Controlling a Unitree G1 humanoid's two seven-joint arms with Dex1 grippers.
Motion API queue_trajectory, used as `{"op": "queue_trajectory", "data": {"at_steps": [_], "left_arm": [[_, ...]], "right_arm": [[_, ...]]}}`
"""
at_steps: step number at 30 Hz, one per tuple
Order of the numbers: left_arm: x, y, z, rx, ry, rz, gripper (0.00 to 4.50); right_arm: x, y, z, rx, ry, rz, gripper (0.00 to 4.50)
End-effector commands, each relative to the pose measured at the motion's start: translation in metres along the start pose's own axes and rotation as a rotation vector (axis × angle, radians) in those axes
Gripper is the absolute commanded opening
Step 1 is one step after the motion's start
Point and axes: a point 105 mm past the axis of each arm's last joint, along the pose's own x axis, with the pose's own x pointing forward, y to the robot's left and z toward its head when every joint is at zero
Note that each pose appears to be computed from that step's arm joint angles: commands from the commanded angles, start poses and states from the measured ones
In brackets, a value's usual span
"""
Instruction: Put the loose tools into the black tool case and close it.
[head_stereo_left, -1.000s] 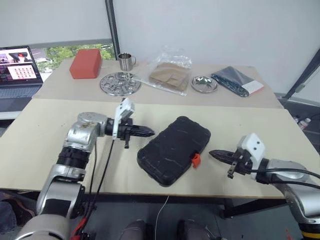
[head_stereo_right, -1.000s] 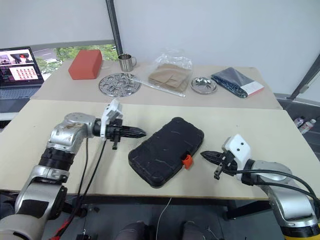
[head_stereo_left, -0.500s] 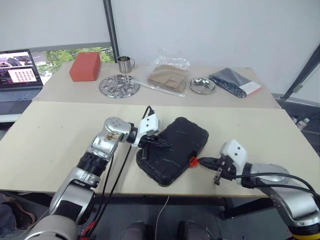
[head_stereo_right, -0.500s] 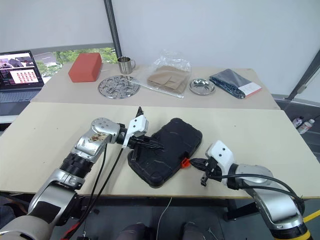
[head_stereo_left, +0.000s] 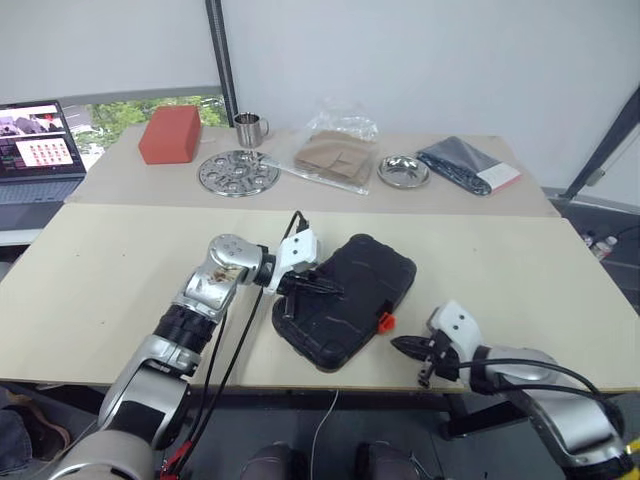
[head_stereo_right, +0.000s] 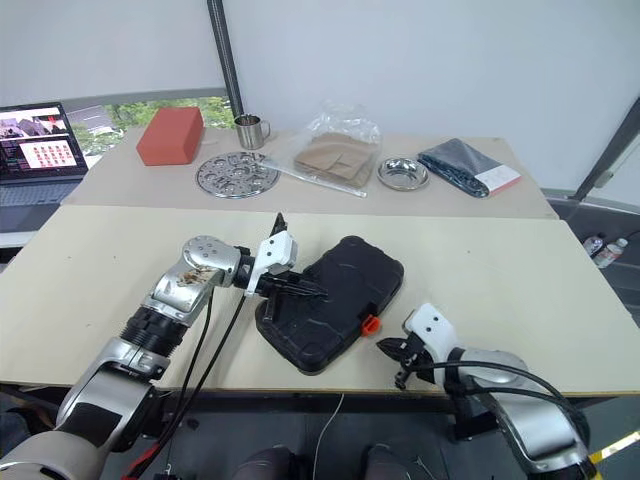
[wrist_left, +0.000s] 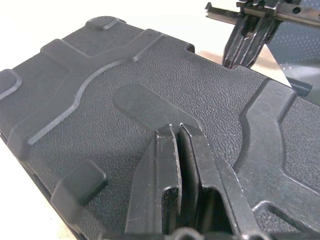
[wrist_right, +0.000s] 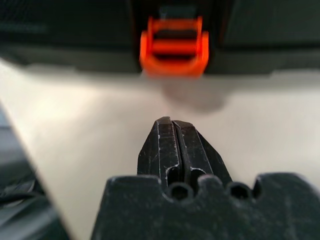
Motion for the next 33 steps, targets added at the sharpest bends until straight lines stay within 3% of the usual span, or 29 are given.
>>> {"op": "queue_trajectory", "data": {"at_steps": [1, 7, 11, 22, 26, 27, 29, 32, 33], "left_arm": [[0.010, -0.008, -0.023, -0.018, 0.106, -0.039, 0.28], [0.015, -0.011, -0.042, 0.131, 0.229, -0.062, 0.28], [0.018, -0.012, -0.050, 0.206, 0.267, -0.079, 0.28], [0.022, -0.014, -0.052, 0.187, 0.250, -0.090, 0.28], [0.007, -0.006, -0.052, 0.088, 0.223, -0.018, 0.28], [-0.002, -0.003, -0.051, 0.036, 0.201, 0.007, 0.68], [-0.030, 0.003, -0.046, -0.077, 0.142, 0.071, 1.01], [-0.081, 0.002, -0.036, -0.201, 0.064, 0.132, 1.89], [-0.113, -0.004, -0.030, -0.254, 0.043, 0.152, 2.36]], "right_arm": [[0.009, -0.002, 0.006, -0.016, -0.031, -0.023, 0.00], [0.003, 0.002, 0.060, 0.012, -0.227, 0.012, 0.00], [-0.007, -0.002, 0.082, 0.009, -0.285, 0.007, 0.00], [0.007, -0.003, 0.070, 0.002, -0.224, 0.025, 0.00], [-0.005, -0.007, 0.067, -0.021, -0.208, 0.011, 0.00], [-0.014, -0.009, 0.066, -0.024, -0.202, 0.007, 0.00], [-0.035, -0.015, 0.062, -0.042, -0.172, 0.006, 0.58], [-0.071, -0.019, 0.063, -0.053, -0.146, 0.054, 1.31], [-0.092, -0.020, 0.066, -0.052, -0.132, 0.100, 1.81]]}}
